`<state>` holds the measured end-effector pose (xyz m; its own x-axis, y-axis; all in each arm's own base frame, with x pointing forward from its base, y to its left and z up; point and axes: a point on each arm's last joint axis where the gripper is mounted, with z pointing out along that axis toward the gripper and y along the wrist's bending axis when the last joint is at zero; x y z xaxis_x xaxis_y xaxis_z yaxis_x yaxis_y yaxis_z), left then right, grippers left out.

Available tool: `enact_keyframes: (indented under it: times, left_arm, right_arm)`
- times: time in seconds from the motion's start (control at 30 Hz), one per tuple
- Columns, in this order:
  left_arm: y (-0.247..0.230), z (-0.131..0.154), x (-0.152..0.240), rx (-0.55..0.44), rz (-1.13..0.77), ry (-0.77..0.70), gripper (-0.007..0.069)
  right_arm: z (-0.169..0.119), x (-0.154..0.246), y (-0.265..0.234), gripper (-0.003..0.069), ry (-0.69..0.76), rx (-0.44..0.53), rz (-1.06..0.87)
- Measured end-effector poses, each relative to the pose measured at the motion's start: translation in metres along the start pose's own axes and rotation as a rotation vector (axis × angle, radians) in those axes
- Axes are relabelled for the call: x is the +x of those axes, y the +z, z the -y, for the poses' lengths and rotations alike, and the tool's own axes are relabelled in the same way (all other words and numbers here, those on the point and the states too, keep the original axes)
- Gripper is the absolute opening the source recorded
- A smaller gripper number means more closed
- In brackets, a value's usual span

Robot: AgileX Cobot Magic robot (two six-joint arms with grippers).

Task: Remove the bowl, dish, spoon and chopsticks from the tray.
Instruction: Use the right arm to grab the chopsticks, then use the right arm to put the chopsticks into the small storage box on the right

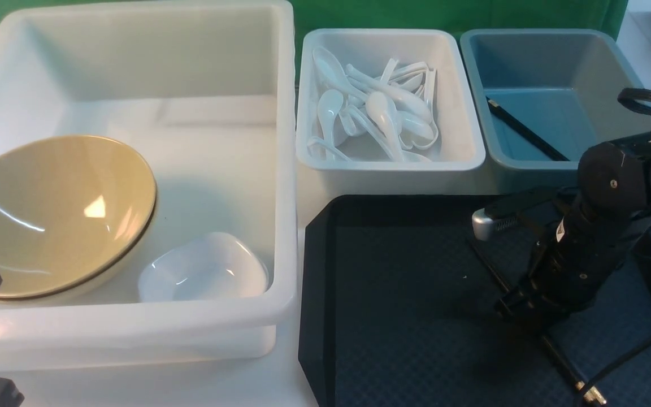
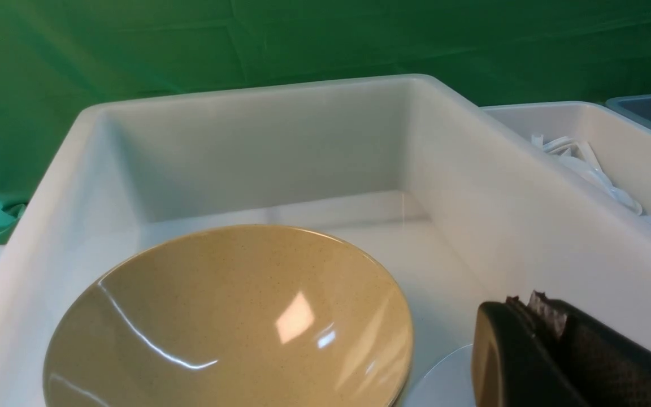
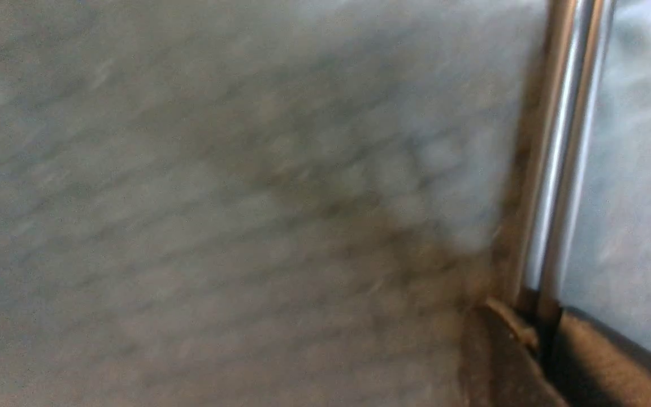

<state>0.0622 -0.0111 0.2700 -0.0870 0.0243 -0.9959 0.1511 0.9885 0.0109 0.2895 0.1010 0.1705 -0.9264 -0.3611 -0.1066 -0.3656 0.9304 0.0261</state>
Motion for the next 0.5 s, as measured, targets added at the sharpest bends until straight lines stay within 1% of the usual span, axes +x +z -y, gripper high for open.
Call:
enact_keyframes:
  times: [0.17, 0.2, 0.3, 0.33, 0.4, 0.47, 0.5]
  left_arm:
    - [0.0, 0.0, 0.0, 0.0, 0.0, 0.009, -0.0006]
    - [0.0, 0.0, 0.0, 0.0, 0.0, 0.01, -0.0006]
    - [0.0, 0.0, 0.0, 0.0, 0.0, 0.012, -0.0006]
    - [0.0, 0.0, 0.0, 0.0, 0.0, 0.012, -0.0006]
    - [0.0, 0.0, 0.0, 0.0, 0.0, 0.012, -0.0006]
    - [0.0, 0.0, 0.0, 0.0, 0.0, 0.012, -0.0006]
    - [0.0, 0.0, 0.0, 0.0, 0.0, 0.012, -0.0006]
  right_arm:
    - [-0.003, 0.008, -0.043, 0.0132, -0.066, 0.002, 0.108]
    - [-0.003, 0.009, -0.044, 0.0132, -0.066, 0.002, 0.111]
    - [-0.005, 0.022, -0.073, 0.0132, -0.139, 0.008, 0.149]
    - [-0.005, 0.022, -0.074, 0.0132, -0.143, 0.009, 0.152]
    - [-0.005, 0.027, -0.09, 0.0132, -0.174, 0.027, 0.21]
    - [-0.001, 0.023, -0.111, 0.0132, -0.195, 0.088, 0.339]
    - [-0.001, 0.021, -0.115, 0.0132, -0.197, 0.103, 0.373]
